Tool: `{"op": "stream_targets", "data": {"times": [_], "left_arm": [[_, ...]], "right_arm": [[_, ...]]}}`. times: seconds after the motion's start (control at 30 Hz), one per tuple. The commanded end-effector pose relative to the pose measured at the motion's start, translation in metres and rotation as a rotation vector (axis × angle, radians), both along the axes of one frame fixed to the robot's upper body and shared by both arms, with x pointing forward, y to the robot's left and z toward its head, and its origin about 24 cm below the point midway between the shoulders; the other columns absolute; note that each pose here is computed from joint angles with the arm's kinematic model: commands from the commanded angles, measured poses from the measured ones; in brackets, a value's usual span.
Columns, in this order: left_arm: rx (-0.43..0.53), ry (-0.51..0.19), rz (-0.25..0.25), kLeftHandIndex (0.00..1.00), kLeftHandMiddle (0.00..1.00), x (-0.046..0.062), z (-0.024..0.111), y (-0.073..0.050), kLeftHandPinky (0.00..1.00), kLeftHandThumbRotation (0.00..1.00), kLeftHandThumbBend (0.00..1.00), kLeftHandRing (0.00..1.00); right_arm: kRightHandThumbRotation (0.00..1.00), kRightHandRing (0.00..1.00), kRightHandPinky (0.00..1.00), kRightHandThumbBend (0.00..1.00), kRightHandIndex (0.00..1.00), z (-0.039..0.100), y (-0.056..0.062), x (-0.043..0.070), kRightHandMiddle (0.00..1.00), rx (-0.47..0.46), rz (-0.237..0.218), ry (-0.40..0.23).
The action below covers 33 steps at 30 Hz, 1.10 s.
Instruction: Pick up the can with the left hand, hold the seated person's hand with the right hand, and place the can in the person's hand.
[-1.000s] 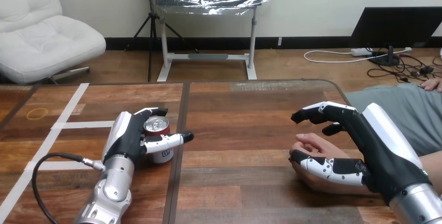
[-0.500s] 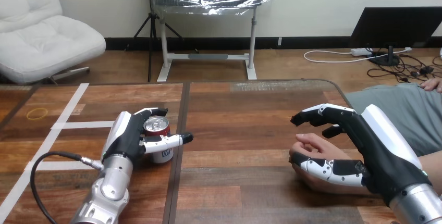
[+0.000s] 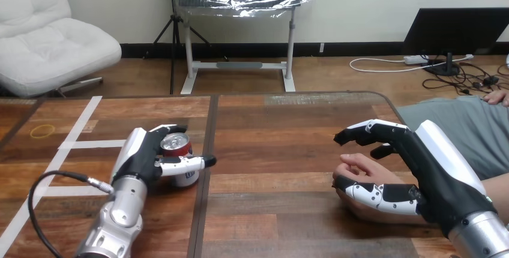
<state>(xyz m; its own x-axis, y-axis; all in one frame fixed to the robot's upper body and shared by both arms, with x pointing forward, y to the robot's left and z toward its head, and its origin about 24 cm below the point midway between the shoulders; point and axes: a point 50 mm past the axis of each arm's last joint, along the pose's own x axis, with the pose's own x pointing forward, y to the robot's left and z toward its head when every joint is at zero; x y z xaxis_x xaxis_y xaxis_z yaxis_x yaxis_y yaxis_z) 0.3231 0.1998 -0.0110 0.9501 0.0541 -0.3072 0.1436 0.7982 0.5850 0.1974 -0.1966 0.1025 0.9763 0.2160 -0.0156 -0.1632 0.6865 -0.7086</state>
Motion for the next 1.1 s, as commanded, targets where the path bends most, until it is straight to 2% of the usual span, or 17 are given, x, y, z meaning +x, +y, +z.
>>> {"op": "stream_targets", "data": {"times": [0.0, 0.27, 0.57, 0.6, 0.73, 1.07], "left_arm": [[0.052, 0.028, -0.034, 0.81, 0.8, 0.002, 0.0026, 0.0022, 0.67, 0.26, 0.82, 0.76], [0.105, 0.05, -0.064, 0.81, 0.81, 0.0019, 0.0038, 0.0049, 0.69, 0.23, 0.8, 0.77], [0.14, 0.04, -0.075, 0.79, 0.79, 0.0008, 0.0042, 0.008, 0.67, 0.11, 0.78, 0.75], [0.143, 0.035, -0.076, 0.77, 0.78, 0.0007, 0.0045, 0.0081, 0.65, 0.07, 0.78, 0.73], [0.163, 0.018, -0.079, 0.75, 0.74, 0.0005, 0.0062, 0.008, 0.62, 0.03, 0.77, 0.7], [0.257, -0.048, -0.082, 0.65, 0.62, -0.0002, 0.0078, 0.0074, 0.51, 0.0, 0.78, 0.57]], "right_arm": [[0.0, 0.78, 0.7, 0.59, 0.68, 0.0248, 0.0019, 0.0064, 0.77, -0.018, 0.028, -0.113], [0.0, 0.79, 0.7, 0.59, 0.68, 0.025, 0.0014, 0.0063, 0.77, -0.024, 0.026, -0.109], [0.0, 0.79, 0.7, 0.6, 0.68, 0.0255, 0.001, 0.0067, 0.77, -0.032, 0.025, -0.106], [0.0, 0.79, 0.7, 0.6, 0.68, 0.0255, 0.001, 0.0067, 0.77, -0.032, 0.025, -0.105], [0.0, 0.78, 0.7, 0.6, 0.68, 0.0256, 0.001, 0.007, 0.77, -0.029, 0.028, -0.103], [0.0, 0.78, 0.71, 0.6, 0.68, 0.0259, 0.0013, 0.0074, 0.77, -0.029, 0.033, -0.102]]}}
